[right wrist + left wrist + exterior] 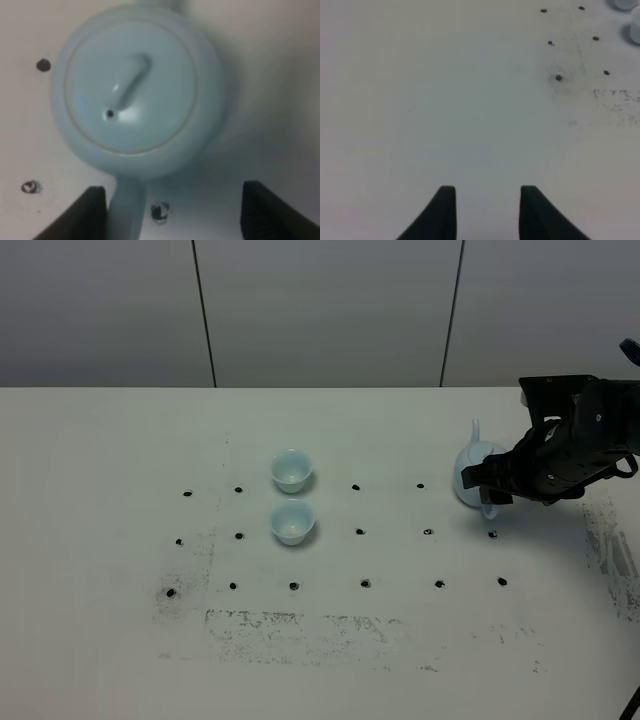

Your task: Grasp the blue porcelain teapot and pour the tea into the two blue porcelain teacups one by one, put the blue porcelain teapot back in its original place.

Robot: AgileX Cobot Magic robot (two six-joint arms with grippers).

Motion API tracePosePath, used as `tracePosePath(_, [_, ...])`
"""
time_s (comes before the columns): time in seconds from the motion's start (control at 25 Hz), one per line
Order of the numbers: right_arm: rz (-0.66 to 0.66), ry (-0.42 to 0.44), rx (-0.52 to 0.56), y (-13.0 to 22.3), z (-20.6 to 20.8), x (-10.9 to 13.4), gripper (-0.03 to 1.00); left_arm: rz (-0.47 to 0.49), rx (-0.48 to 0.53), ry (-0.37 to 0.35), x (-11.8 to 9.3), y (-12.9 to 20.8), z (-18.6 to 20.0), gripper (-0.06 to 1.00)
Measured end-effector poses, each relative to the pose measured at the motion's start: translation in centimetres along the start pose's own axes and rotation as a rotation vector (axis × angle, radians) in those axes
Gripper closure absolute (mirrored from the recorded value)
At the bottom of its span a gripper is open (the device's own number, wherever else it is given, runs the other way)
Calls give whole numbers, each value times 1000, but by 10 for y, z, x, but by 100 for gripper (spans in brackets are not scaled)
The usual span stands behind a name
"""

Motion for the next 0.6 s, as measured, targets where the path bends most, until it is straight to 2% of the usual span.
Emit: tracePosePath(0.6, [8, 6, 23, 4, -13, -2, 46, -1, 0, 0, 0, 0, 0, 66])
Point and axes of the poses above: a point on each arm's last joint axis where the gripper is mounted, z pointing back along that axis away from the gripper, x along the wrist's bending axis when the last joint is at zero, y = z × x, the point moved 3 cm from there along -z, pointing out along that axis toward the gripper, and after that the axes turned 10 degrees about -z, right-handed, at the moved point
